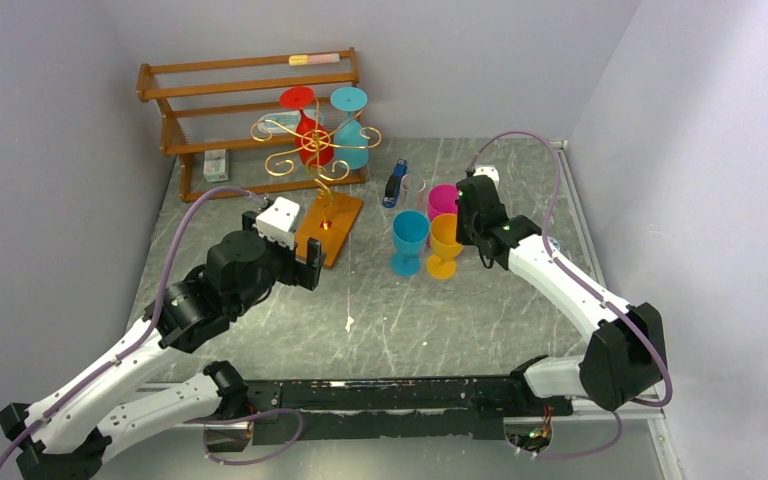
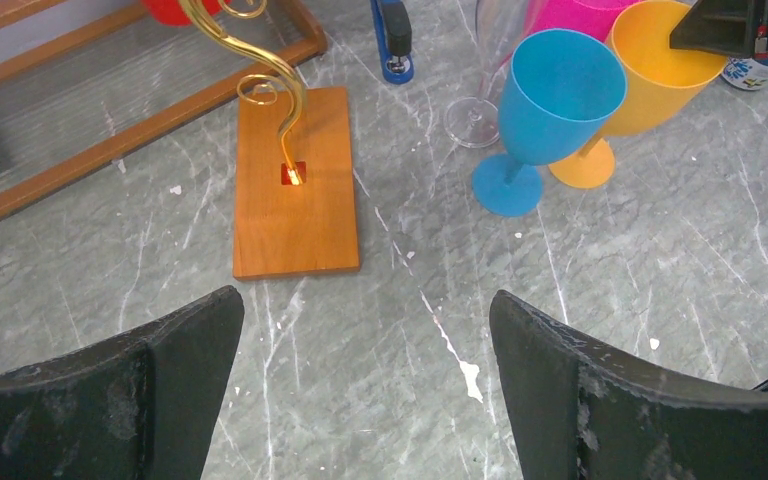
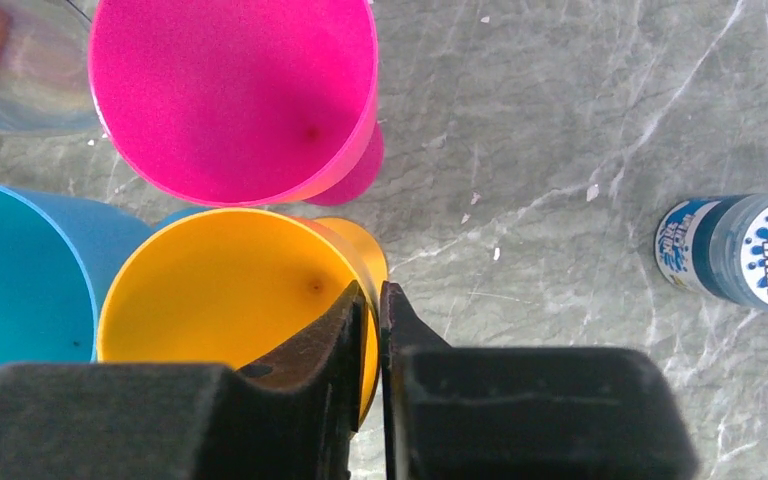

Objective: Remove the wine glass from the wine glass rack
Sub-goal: Pick up the wine glass from the wine rack.

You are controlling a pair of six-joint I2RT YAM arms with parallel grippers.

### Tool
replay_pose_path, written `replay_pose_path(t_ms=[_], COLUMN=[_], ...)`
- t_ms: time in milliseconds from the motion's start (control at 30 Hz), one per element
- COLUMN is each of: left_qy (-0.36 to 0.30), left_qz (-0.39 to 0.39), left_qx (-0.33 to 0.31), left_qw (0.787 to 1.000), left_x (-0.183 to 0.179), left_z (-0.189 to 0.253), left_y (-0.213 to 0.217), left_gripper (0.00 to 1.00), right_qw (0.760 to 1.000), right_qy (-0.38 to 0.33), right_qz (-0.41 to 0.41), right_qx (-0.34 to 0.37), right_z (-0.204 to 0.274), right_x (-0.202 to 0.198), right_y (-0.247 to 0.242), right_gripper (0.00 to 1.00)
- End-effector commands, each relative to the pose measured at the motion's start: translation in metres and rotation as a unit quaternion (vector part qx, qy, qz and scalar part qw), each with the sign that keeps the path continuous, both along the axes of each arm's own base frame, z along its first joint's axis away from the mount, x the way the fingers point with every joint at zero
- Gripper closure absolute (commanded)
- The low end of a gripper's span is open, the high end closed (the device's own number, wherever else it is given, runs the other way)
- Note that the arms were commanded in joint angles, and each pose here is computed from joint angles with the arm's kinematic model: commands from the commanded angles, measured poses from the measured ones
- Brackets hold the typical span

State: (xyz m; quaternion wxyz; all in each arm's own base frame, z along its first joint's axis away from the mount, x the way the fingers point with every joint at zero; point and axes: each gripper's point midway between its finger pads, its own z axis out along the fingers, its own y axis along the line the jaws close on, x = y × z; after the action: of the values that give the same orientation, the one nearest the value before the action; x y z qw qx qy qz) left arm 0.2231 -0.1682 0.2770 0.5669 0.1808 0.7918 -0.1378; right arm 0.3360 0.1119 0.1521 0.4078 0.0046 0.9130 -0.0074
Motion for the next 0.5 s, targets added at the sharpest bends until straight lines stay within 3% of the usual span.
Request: replay_pose_path(t_ms=[0,167,467], left_qy=[-0.015,-0.012,-0.049], left_qz=[0.000,0.007,0.056], left_qx=[-0.009,-0.019,-0.024], left_qw=[1.000,1.000,0.997], left_x=[0.001,0.003,0.020], left_z=[0.016,0.031,0.102], left_y=[0.000,-0.002,0.009], left_gripper=[0.03,0.01,0.01], right_qw=[1.000,1.000,0.994], right_qy=[-0.008,-0.022,-0.108], right_qz=[0.003,-0.003,0.005], right_qx=[0.003,0.000,0.035], right_z=[0.007,0.022,0.104], right_x=[0.003,0.005,0.003], right_y=[0.000,-0.003,-0.004], right_gripper=[0.81,0.64,0.51])
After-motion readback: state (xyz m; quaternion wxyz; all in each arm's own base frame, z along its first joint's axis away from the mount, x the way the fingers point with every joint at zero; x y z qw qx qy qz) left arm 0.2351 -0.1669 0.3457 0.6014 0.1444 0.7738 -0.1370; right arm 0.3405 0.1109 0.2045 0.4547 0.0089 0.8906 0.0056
